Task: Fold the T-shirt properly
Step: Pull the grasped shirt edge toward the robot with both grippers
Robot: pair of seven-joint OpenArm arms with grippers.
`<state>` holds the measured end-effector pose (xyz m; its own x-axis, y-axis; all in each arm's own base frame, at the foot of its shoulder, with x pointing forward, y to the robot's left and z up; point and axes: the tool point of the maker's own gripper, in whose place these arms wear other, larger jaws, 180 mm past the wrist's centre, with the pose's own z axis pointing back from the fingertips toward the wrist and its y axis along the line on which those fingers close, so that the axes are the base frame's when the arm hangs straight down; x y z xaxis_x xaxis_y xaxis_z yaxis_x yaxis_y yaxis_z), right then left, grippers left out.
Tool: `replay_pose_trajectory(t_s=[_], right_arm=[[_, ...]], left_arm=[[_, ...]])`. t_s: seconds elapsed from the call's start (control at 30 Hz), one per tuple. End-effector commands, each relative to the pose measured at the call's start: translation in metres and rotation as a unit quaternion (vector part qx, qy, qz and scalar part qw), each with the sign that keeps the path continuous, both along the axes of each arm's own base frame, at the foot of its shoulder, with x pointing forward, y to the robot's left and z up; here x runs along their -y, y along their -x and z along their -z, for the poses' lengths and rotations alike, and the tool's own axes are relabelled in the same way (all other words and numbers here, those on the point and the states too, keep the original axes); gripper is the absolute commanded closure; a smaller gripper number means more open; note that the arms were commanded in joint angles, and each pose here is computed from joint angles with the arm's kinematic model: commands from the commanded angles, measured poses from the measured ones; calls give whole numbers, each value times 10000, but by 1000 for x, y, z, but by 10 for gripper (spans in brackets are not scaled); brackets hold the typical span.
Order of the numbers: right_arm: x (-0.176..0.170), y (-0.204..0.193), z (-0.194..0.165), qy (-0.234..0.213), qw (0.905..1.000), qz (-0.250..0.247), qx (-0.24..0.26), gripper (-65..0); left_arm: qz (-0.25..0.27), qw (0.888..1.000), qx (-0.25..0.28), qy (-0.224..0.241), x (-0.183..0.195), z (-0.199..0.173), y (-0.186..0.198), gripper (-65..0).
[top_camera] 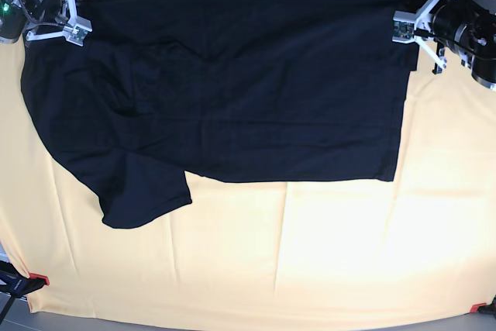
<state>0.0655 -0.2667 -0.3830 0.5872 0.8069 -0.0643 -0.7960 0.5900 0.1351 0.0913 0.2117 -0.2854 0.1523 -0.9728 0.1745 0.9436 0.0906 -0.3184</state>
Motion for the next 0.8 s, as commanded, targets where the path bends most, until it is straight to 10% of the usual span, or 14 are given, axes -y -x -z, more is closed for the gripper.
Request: replay_pose_trajectory(t_s=[0.0, 0.13, 0.2, 0.33, 0.43, 0.77], right_arm=[[10, 16, 1, 230, 9992, -81, -308, 0], [10, 15, 1, 249, 9992, -8, -301, 0], [10, 15, 1, 262, 9992, 52, -293, -114], [6, 14, -1, 219, 9993, 115, -265, -318], [1, 7, -7, 189, 9997, -54, -120, -317], [8, -27, -37, 290, 9977, -67, 611, -317]], left_arm=[[95, 9999, 69, -125, -6, -5, -3, 0], [95, 9999, 67, -125, -6, -5, -3, 0], [95, 9999, 67, -127, -6, -5, -3, 0], [96, 9999, 66, -127, -6, -5, -3, -260], [96, 9999, 66, -127, -6, -5, -3, -370], [96, 9998, 67, -128, -6, -5, -3, -371]])
